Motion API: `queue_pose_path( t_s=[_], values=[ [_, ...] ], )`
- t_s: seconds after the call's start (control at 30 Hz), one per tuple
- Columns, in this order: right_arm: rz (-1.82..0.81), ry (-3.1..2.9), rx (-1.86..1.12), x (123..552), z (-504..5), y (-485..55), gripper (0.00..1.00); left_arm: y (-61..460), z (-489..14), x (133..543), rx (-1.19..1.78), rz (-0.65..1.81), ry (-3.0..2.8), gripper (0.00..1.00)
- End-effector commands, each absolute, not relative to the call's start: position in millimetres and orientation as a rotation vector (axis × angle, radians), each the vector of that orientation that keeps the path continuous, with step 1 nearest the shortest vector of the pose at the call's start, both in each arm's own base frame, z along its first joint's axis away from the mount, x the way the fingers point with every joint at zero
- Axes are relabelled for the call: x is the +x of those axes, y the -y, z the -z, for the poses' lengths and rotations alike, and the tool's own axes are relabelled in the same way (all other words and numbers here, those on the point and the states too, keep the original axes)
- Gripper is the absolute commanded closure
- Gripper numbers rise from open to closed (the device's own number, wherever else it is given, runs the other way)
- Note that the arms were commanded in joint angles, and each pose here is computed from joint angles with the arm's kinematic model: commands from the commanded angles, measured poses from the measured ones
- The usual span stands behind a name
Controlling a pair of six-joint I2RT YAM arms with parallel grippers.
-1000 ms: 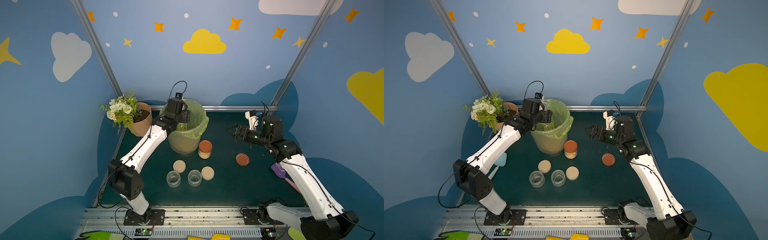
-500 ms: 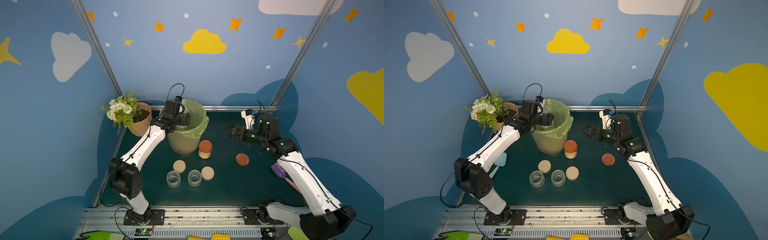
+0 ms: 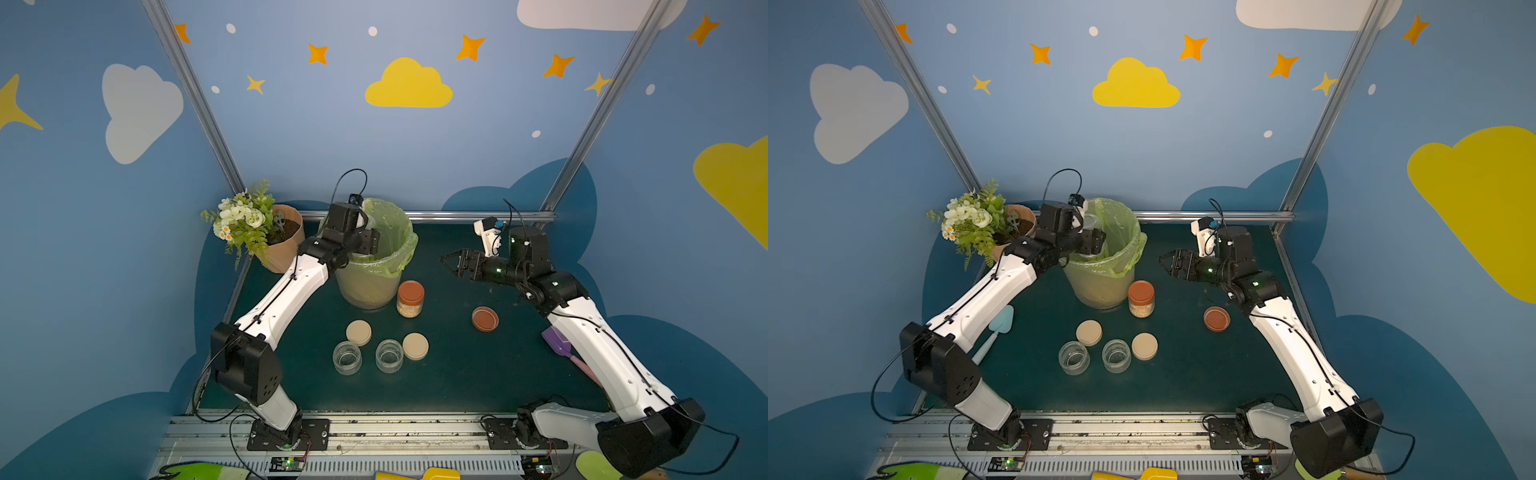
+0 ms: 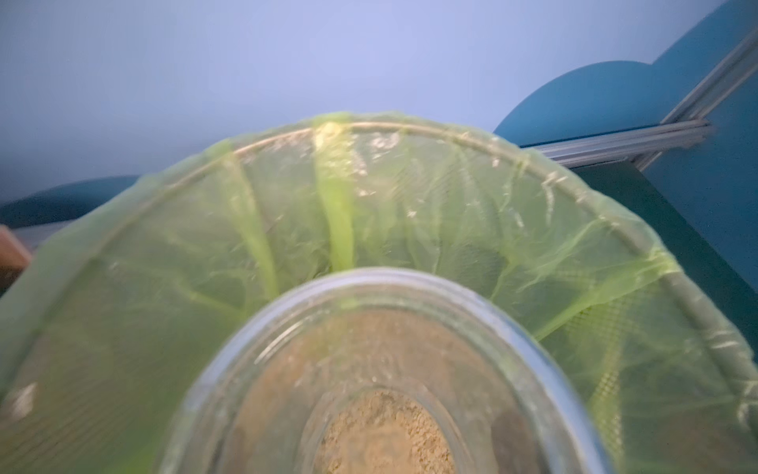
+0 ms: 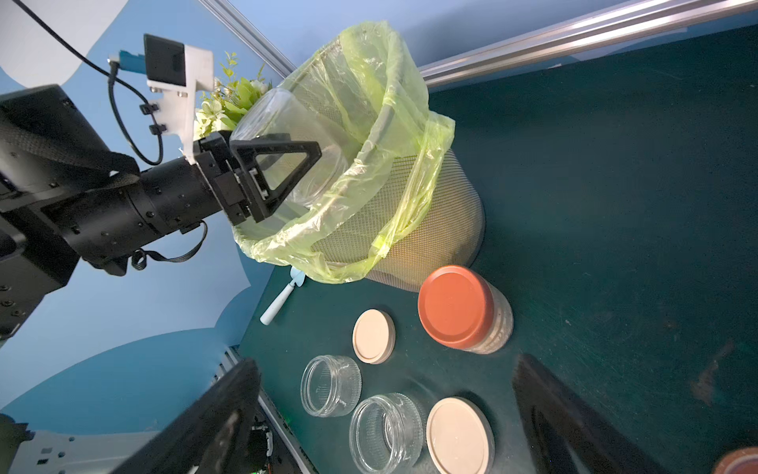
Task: Empty expired oatmeal from jars
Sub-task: Pour the expired oatmeal into the trash bin.
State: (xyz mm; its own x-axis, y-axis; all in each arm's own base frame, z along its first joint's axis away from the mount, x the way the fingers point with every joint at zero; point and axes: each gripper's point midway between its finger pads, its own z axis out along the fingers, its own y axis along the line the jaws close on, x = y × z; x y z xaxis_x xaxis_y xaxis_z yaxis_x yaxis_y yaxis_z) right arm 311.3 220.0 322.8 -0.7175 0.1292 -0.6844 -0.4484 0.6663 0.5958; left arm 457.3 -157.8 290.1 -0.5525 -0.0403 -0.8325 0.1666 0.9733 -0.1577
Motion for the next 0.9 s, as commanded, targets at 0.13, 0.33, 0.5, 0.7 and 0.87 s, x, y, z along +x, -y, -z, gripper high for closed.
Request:
queue_pose_path(
  t_s=[0.13, 0.33, 0.5, 0.7, 0.87],
  values=[
    [-1.032, -2.055, -0.34, 308, -350, -233, 0.04, 155, -365, 460, -0.033, 0.331, -1.991, 0.97],
    [-1.058, -2.017, -0.337, 309, -357, -239, 0.04, 154, -394, 455, -0.188, 0.732, -1.801, 0.97],
    [-1.111, -1.987, -0.332, 311, -363, -249, 0.04, 168, -407, 447, -0.088, 0.55, -1.792, 0.97],
    [-1.112, -1.986, -0.351, 310, -360, -258, 0.04, 189, -380, 447, 0.074, 0.327, -1.92, 0.97],
    [-1.089, -2.0, -0.357, 307, -357, -256, 0.04, 156, -371, 451, 0.067, -0.125, -1.945, 0.97]
  ],
)
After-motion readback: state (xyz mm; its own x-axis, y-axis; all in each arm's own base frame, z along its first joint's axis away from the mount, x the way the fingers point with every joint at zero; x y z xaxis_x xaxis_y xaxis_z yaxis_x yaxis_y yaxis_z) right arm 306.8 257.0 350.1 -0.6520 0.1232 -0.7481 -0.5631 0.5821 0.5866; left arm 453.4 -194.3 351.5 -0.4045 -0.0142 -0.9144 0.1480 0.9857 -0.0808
